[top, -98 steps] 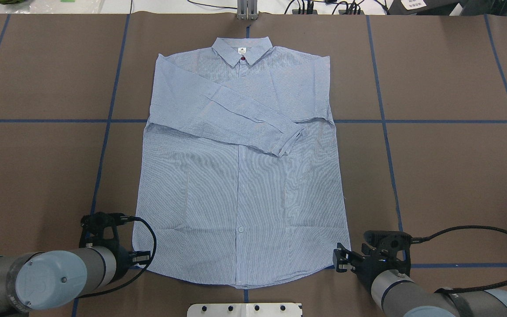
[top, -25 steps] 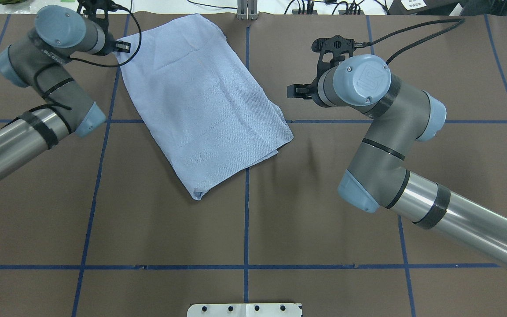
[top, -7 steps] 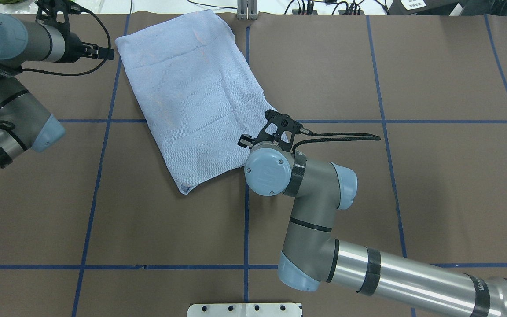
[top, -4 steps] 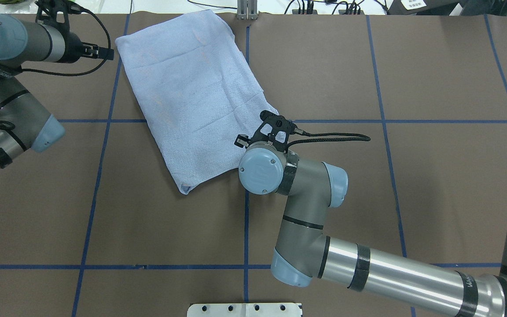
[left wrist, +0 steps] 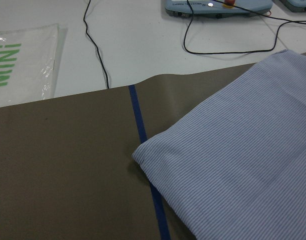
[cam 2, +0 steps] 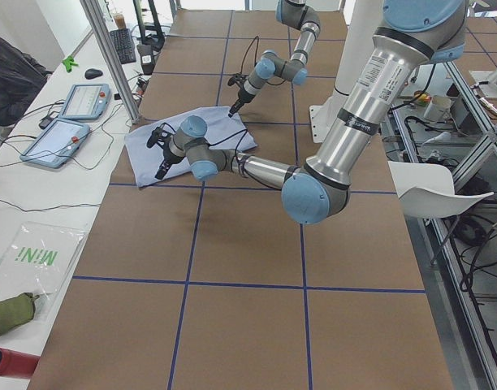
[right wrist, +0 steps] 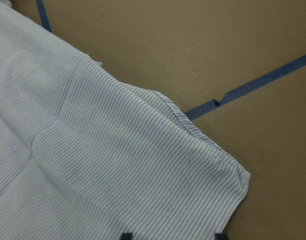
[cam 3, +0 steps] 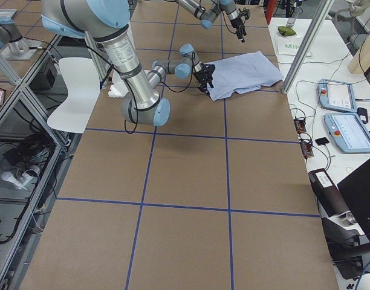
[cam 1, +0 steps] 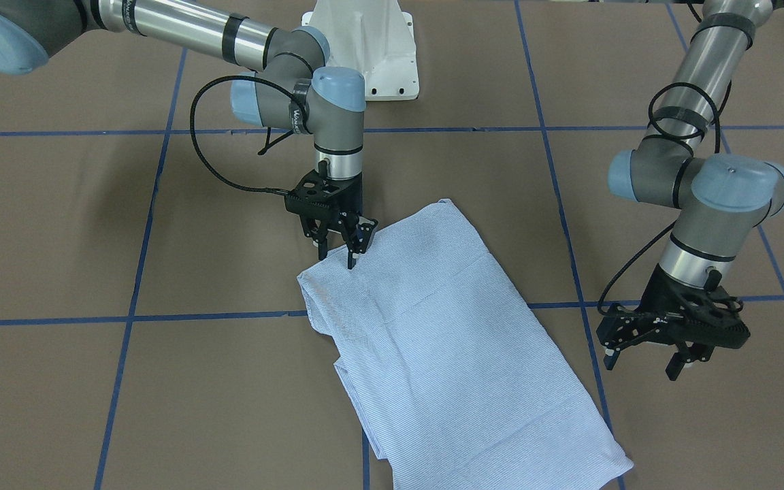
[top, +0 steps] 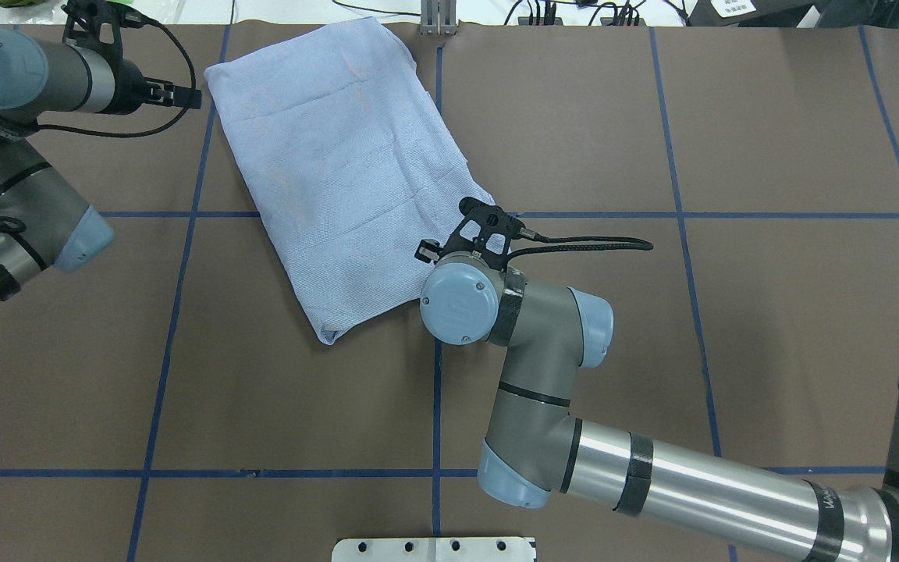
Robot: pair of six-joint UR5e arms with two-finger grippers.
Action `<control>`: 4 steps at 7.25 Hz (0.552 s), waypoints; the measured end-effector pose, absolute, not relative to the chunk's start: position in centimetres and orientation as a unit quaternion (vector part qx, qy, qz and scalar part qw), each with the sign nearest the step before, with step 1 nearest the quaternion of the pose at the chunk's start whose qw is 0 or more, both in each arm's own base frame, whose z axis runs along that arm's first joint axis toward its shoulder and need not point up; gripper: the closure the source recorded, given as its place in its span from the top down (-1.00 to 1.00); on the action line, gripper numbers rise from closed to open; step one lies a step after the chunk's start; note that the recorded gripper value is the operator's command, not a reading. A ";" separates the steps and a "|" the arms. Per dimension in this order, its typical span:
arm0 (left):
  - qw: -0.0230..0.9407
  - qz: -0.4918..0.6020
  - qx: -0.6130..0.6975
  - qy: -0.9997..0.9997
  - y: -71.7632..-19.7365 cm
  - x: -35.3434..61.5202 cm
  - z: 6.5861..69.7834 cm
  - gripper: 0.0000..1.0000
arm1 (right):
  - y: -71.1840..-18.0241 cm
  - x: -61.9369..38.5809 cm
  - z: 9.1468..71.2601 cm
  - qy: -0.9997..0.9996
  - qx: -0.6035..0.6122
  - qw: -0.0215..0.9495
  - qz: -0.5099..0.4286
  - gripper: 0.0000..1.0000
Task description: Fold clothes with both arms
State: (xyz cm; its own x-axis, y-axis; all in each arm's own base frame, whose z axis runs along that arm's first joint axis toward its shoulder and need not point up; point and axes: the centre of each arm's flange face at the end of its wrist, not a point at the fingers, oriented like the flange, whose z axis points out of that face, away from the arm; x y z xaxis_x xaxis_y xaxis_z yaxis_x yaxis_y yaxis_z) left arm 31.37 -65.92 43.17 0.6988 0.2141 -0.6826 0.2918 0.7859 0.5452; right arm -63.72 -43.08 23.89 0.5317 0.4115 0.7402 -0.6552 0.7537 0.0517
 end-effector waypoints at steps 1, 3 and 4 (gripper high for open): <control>0.862 -0.022 0.326 0.387 -65.9 31.4 43.2 1.00 | -43.0 -63.6 23.9 -0.365 0.163 0.863 0.309 0.28; 0.862 -0.022 0.326 0.388 -65.8 31.5 43.2 1.00 | -43.0 -63.6 23.9 -0.361 0.163 0.865 0.308 0.27; 0.862 -0.022 0.326 0.388 -65.9 31.5 43.2 1.00 | -43.0 -63.6 23.9 -0.360 0.163 0.865 0.308 0.27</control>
State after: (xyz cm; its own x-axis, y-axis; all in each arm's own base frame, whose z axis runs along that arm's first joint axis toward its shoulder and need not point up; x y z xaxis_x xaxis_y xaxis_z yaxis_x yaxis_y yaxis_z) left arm 31.49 -65.85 43.21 0.6982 0.2144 -0.6830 0.2909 0.7868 0.5444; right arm -63.56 -42.99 23.90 0.5501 0.4158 0.7242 -0.6511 0.7566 0.0601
